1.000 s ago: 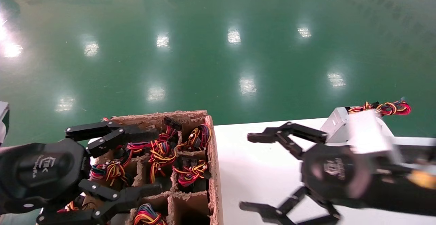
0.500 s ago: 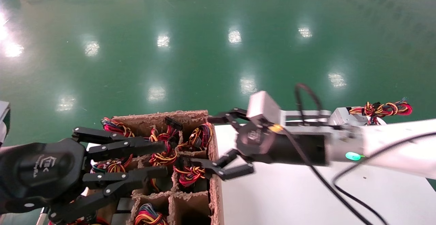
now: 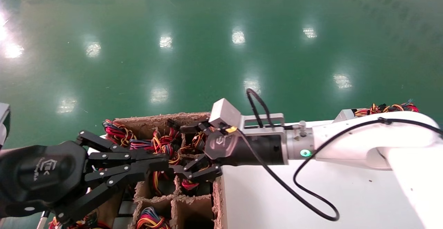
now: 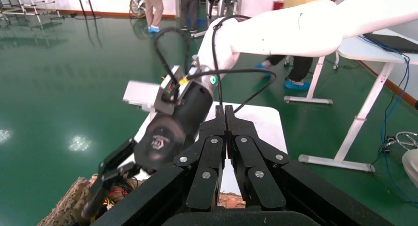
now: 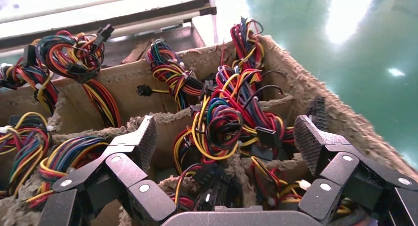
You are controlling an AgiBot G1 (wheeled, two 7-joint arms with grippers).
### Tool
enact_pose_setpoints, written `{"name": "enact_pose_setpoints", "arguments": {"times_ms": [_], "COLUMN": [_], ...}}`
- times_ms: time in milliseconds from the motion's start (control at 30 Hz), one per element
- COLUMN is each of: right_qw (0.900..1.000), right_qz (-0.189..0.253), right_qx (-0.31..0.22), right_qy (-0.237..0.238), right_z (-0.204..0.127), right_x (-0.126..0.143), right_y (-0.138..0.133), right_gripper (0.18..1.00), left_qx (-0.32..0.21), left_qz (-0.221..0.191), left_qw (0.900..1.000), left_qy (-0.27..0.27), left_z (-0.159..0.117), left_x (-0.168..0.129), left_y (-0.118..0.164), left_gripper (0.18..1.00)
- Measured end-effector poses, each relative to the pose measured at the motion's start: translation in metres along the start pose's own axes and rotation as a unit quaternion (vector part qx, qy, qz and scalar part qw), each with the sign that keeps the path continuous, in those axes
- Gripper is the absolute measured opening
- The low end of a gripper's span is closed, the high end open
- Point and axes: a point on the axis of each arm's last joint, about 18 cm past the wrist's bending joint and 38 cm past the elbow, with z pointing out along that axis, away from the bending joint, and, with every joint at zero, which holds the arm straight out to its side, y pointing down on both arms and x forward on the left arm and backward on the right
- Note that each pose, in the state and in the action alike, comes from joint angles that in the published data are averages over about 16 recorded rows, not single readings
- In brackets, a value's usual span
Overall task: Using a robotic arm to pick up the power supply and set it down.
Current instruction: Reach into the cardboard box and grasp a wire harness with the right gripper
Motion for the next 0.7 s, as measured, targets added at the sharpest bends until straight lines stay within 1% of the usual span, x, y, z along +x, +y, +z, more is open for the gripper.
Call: {"name": "enact_pose_setpoints", "arguments": {"times_ms": [100, 267, 467, 700], "right_qw": [1.0, 1.0, 0.999, 0.999], "right_qz": [0.001, 0.0, -0.003, -0.008], "right_qx": [-0.004, -0.012, -0.021, -0.031], "right_qy": [-0.008, -0.019, -0.03, -0.038], "right_z": [0.009, 0.023, 0.033, 0.036], "right_x": [0.0, -0.002, -0.004, -0.005], "right_y": [0.001, 0.003, 0.005, 0.007], "right_gripper": [0.994, 0.979, 0.935, 0.834], "left_qx": [0.0, 0.0, 0.0, 0.0], "left_qz": [0.0, 0.0, 0.0, 0.0], "left_qw": [1.0, 1.0, 1.0, 1.0], "left_qy": [0.0, 0.0, 0.0, 0.0], "left_z": [0.0, 0.0, 0.0, 0.0], "left_x": [0.0, 0.0, 0.0, 0.0], "left_y": [0.0, 0.0, 0.0, 0.0], "left_gripper": [0.213, 0.199, 0.192, 0.191]}}
